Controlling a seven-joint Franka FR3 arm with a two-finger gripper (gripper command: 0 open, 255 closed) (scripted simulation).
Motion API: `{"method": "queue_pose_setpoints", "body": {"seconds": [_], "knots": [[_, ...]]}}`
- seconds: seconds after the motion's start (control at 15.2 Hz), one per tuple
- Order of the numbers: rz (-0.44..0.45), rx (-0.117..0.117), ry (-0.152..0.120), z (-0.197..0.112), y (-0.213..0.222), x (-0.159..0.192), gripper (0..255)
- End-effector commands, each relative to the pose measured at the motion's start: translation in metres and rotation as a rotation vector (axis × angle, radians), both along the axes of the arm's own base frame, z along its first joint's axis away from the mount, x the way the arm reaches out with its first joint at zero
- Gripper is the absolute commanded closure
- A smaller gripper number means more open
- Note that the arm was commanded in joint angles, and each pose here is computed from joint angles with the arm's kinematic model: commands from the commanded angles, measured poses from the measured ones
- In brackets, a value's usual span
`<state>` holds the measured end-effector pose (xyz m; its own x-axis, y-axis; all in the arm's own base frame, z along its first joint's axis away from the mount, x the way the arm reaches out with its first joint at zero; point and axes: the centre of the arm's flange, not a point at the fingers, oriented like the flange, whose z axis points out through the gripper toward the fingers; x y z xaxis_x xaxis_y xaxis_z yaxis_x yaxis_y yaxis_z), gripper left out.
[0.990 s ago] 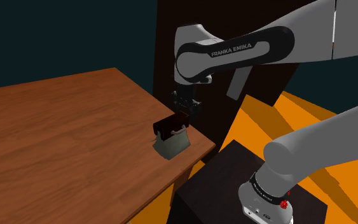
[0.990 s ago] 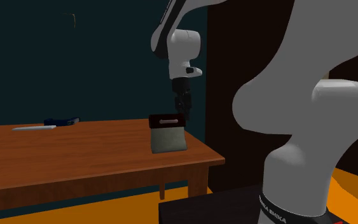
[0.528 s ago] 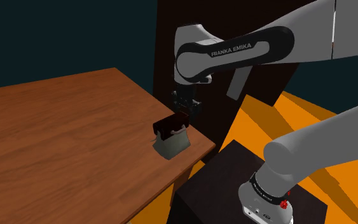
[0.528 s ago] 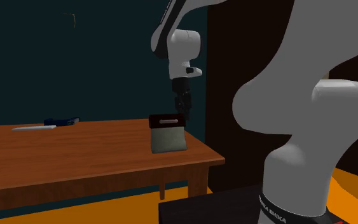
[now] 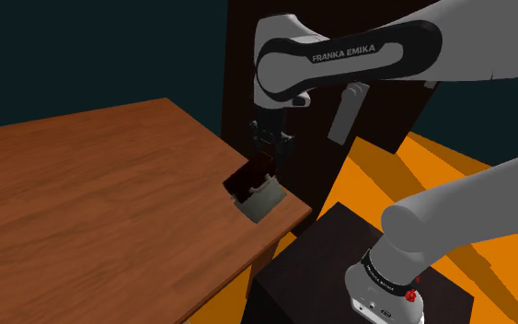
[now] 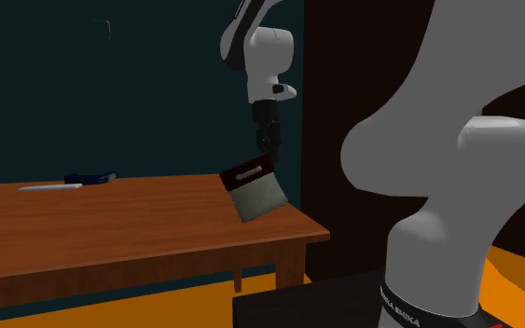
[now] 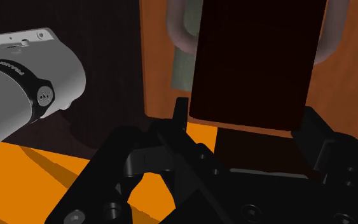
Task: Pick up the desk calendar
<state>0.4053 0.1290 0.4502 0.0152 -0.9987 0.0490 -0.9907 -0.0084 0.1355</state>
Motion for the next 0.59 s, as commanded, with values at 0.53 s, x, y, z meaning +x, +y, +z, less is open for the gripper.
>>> {"method": "queue_pose_setpoints", "body": {"seconds": [0.53], "knots": [[0.000,0.000,-0.001,0.044,-0.001,0.000,255]]}}
